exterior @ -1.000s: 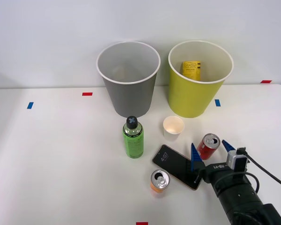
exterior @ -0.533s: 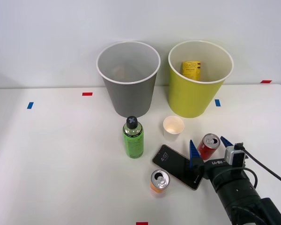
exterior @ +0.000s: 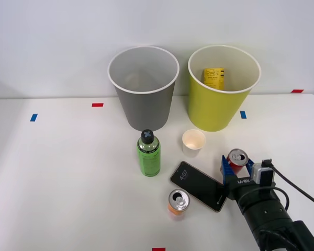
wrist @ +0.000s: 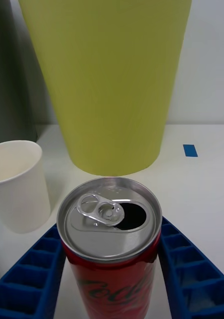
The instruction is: Put cans in the gray bin, plastic bottles in the light green bin
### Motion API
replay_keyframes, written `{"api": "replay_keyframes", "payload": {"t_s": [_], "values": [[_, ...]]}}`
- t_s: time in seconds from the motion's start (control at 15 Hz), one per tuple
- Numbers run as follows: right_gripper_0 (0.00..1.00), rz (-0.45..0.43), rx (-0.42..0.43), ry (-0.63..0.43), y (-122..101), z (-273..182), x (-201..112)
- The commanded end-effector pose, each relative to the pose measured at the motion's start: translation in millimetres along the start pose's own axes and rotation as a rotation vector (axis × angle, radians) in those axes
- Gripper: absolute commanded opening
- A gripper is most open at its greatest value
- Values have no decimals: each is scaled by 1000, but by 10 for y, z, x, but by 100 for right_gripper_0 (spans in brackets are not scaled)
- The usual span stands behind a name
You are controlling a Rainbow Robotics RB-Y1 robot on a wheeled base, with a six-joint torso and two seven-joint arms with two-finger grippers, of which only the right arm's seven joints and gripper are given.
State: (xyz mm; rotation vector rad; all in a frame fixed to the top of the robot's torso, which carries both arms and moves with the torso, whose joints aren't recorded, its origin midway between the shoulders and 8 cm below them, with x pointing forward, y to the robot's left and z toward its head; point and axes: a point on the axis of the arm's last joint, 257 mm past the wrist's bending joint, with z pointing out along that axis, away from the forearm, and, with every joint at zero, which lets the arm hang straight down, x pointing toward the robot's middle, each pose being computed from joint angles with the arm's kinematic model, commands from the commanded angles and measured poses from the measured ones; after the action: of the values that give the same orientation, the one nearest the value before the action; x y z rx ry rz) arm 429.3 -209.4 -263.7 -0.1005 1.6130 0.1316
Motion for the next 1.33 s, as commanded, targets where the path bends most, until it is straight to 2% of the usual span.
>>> {"api": "replay_keyframes", "payload": {"t_s": [0.07, 0.4, 0.53, 0.73, 0.87, 1.13, 1.33], "values": [[0, 5, 5, -1, 2, -1, 1], [0, -5, -13, -15, 64, -8, -83], [0, -20, -70, 7, 190, -29, -171], [0, -79, -179, 56, 369, -92, -504], [0, -58, -267, 71, 524, -184, -753], [0, -6, -406, -7, 820, -293, -1371], [0, -10, -459, -91, 971, -170, -1783]]}}
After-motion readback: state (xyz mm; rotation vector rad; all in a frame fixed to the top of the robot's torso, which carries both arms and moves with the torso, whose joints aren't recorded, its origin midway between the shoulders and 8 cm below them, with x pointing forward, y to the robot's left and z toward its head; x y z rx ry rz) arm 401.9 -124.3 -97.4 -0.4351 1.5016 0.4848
